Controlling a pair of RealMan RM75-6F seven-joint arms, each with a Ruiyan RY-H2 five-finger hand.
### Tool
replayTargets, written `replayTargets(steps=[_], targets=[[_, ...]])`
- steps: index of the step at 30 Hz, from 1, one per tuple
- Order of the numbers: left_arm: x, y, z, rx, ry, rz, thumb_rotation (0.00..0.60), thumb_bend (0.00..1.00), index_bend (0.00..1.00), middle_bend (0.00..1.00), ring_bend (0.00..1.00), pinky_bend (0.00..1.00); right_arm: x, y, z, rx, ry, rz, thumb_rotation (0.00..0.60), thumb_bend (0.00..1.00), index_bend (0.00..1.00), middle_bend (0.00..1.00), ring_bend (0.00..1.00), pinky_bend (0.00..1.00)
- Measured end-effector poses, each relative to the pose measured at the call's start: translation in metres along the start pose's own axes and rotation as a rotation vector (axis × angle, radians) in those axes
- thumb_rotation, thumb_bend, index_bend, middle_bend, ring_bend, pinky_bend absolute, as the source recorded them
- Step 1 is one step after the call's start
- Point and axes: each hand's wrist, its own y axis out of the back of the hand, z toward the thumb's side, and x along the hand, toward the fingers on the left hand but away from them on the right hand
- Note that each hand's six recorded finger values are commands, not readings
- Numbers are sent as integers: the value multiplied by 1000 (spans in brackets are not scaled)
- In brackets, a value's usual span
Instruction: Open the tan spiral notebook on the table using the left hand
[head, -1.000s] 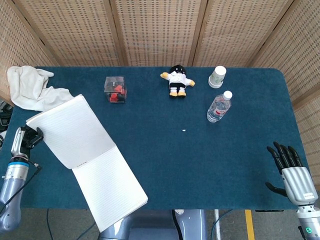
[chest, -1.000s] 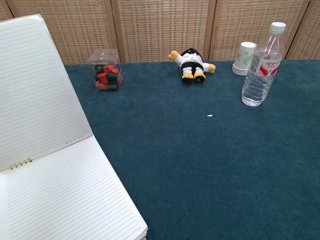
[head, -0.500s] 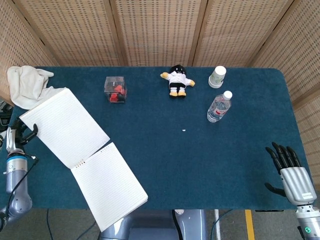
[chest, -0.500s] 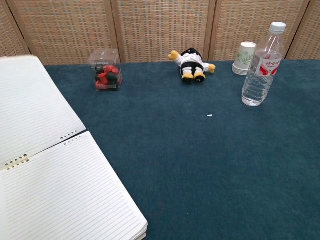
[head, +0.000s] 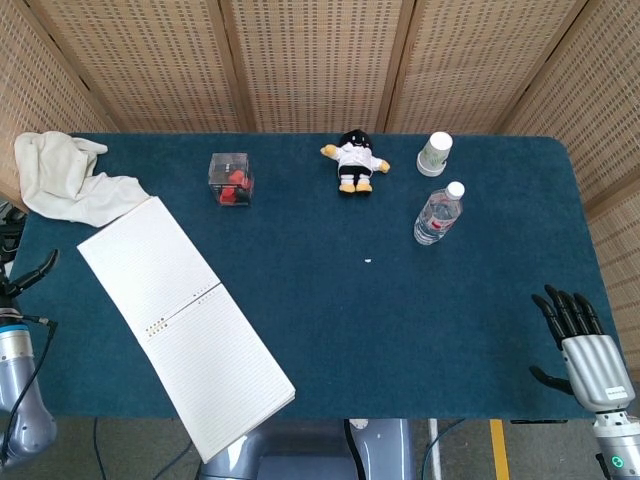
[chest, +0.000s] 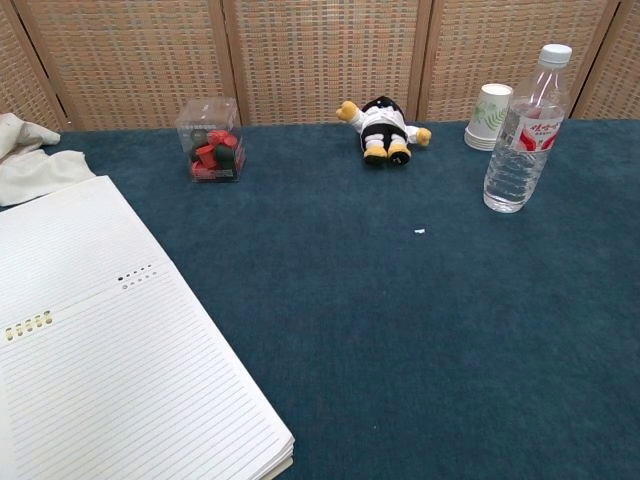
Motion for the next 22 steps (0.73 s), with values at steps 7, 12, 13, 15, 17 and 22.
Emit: replayTargets(steps=[7,12,13,15,17,22], targets=[[-42,0,25,298,-139,-157,600,0,0,0,0,0,0,5,-2,-3,-5,-19,600,0,0,0,0,0],[-76,5,25,620,-166,-227,600,0,0,0,0,0,1,9,-4,-12,-8,-31,600,0,0,0,0,0],[-85,6,26,704,-174,-248,600,0,0,0,0,0,1,9,-5,-14,-8,-33,600,0,0,0,0,0],[-100,7,26,822,-197,-291,600,0,0,0,0,0,1,11,-6,-17,-11,-37,600,0,0,0,0,0],[-116,7,27,924,-235,-345,600,0,0,0,0,0,1,12,-7,-19,-13,-39,600,0,0,0,0,0],[-142,12,26,1002,-272,-415,600,0,0,0,0,0,1,13,-8,-19,-14,-43,600,0,0,0,0,0]])
